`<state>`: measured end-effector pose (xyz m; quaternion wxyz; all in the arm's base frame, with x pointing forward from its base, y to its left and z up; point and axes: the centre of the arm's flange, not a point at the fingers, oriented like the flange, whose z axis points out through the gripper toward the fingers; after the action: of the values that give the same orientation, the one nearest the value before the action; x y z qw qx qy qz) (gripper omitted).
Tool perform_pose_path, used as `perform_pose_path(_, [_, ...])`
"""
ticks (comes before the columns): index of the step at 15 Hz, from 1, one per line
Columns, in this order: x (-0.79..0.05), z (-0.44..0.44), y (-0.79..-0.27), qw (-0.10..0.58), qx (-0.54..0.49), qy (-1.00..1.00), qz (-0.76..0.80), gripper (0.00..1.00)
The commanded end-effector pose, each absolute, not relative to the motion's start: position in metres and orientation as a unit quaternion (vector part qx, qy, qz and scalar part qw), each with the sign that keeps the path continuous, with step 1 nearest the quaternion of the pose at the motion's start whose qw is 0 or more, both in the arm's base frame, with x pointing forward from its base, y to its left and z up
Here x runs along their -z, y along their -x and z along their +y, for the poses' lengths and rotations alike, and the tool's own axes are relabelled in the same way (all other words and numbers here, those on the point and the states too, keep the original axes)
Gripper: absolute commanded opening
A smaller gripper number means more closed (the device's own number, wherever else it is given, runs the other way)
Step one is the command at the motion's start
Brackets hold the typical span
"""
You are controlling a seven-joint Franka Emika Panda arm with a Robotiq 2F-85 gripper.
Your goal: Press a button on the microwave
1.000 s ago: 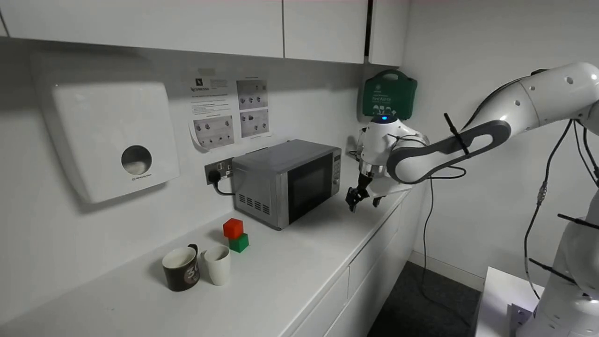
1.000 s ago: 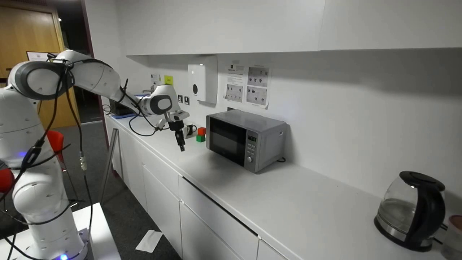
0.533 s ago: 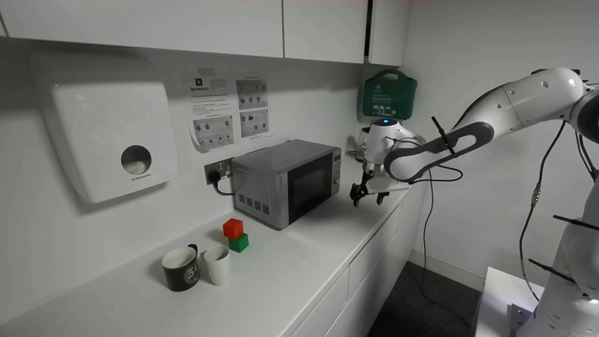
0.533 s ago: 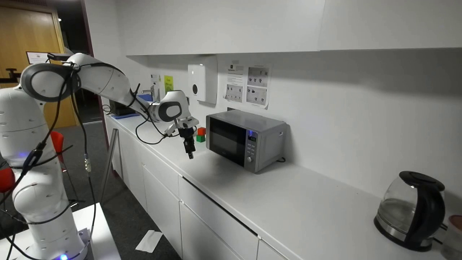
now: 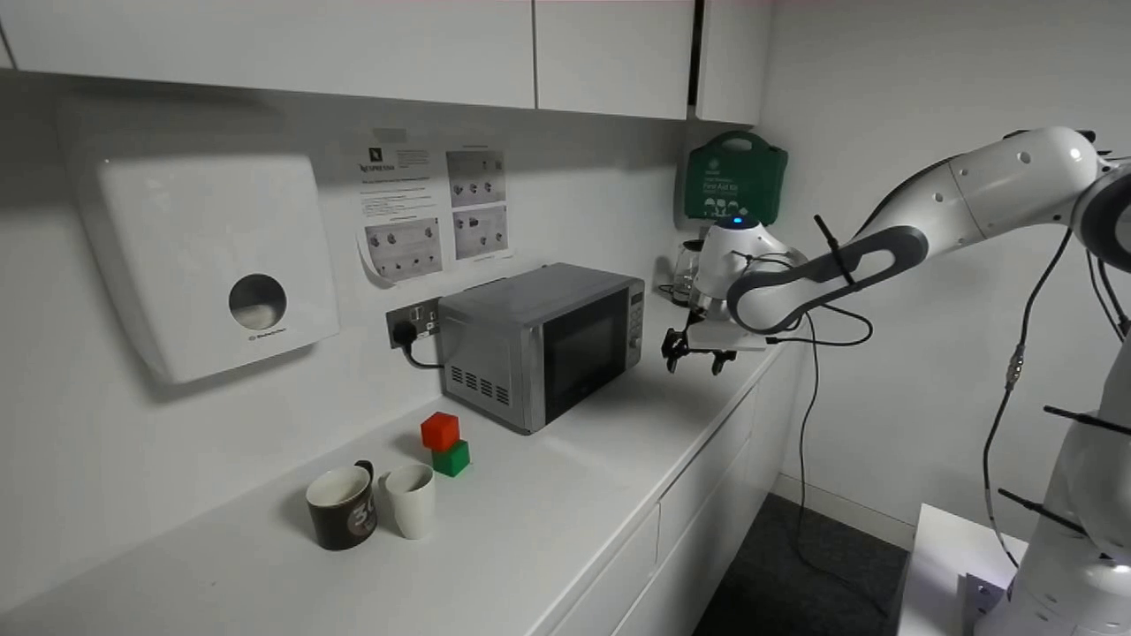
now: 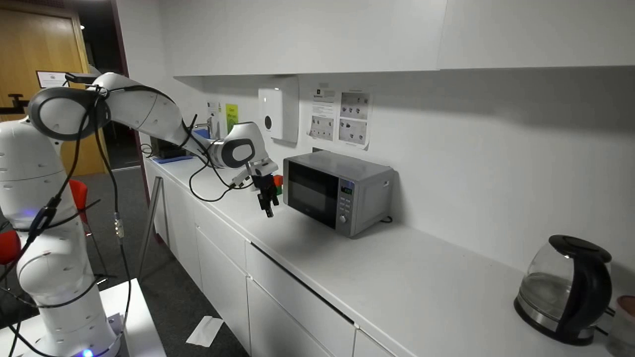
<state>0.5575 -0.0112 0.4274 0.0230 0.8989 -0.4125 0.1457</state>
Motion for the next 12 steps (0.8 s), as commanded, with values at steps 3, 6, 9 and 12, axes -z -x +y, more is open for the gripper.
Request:
perform_pose_path(3, [-0.445, -0.037, -0.569, 0.03, -0.177, -0.862, -0.473, 1.0])
perform_pose_path(6, [-0.442, -0.035, -0.563, 0.014, -0.159, -0.87, -0.467, 1.0])
perform_pose_path(9, [-0.444, -0.031, -0.563, -0.001, -0.154, -0.869, -0.47, 1.0])
perform_pose_path(12, [-0.444, -0.031, -0.563, -0.002, -0.154, -0.869, -0.47, 1.0])
